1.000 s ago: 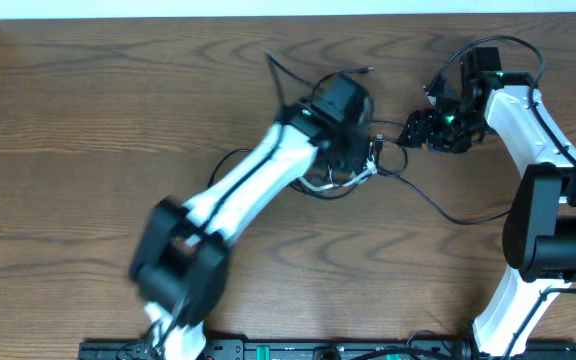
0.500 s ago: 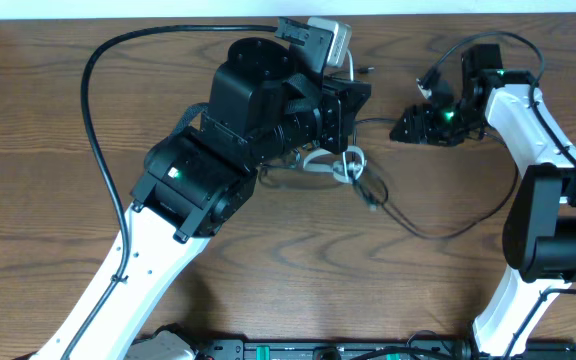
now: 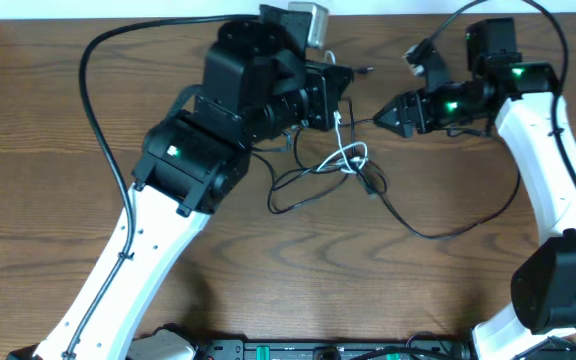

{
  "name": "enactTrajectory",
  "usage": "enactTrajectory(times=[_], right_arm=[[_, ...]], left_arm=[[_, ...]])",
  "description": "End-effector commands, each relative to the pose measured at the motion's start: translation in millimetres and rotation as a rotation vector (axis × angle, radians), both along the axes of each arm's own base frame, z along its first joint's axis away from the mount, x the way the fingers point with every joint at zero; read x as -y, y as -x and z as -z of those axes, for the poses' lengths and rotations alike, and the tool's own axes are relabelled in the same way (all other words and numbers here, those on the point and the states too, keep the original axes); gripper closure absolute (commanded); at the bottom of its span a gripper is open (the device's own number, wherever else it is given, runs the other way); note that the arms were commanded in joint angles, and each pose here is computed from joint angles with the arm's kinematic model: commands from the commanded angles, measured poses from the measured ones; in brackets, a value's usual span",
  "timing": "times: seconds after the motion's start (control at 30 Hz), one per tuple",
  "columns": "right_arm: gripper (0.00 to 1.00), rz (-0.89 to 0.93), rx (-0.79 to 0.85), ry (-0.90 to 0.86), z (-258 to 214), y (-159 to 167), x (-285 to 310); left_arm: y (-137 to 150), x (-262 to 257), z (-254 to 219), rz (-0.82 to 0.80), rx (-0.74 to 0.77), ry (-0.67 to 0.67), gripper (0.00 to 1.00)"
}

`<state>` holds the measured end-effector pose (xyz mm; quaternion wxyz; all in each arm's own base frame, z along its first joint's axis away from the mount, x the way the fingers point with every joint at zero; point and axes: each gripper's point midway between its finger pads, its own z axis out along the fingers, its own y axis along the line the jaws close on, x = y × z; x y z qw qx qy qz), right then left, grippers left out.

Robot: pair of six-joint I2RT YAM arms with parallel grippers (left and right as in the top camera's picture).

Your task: Untangle cables

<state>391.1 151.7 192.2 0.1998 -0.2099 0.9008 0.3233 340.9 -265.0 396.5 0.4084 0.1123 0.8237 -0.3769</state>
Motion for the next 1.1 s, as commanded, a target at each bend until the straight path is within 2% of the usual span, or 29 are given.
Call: enactTrajectory(times=[0.0, 0.4, 0.5, 0.63, 0.73, 0.77, 0.97, 1.07], right_arm=[[0.30, -0.109, 0.017, -0.010, 7.8, 8.0, -20.1], [0.32, -0.285, 0.039, 0.035, 43.2, 17.5, -59.1], [0.41, -0.297, 0.014, 0.057, 58.0, 17.8, -63.3], [0.65, -0.284, -0.006, 0.078, 72.4, 12.5, -62.5], [0.94, -0.143, -0.040, 0.135, 81.6, -5.6, -50.5], [0.99, -0.077, -0.052, 0.165, 84.5, -13.0, -42.9], [0.99, 0.433, -0.148, 0.407, 103.0, -44.9, 34.5], [0.99, 0.581, -0.161, 0.516, 106.6, -46.6, 69.7]], left_arm=[[-0.9, -3.8, -5.3, 0.016, -0.018, 0.045, 0.93], [-2.4, -13.6, -7.2, 0.046, -0.055, 0.090, 0.93], [-2.4, -13.8, -7.0, 0.045, -0.056, 0.089, 0.92], [-2.0, -14.0, -5.9, 0.045, -0.061, 0.087, 0.93], [-2.8, -15.1, -5.8, 0.041, -0.060, 0.086, 0.93], [-3.8, -16.5, -5.8, 0.037, -0.060, 0.086, 0.92], [-16.0, -37.7, -0.9, -0.024, -0.075, 0.075, 0.93], [-24.3, -53.3, 2.9, -0.074, -0.086, 0.066, 0.92]])
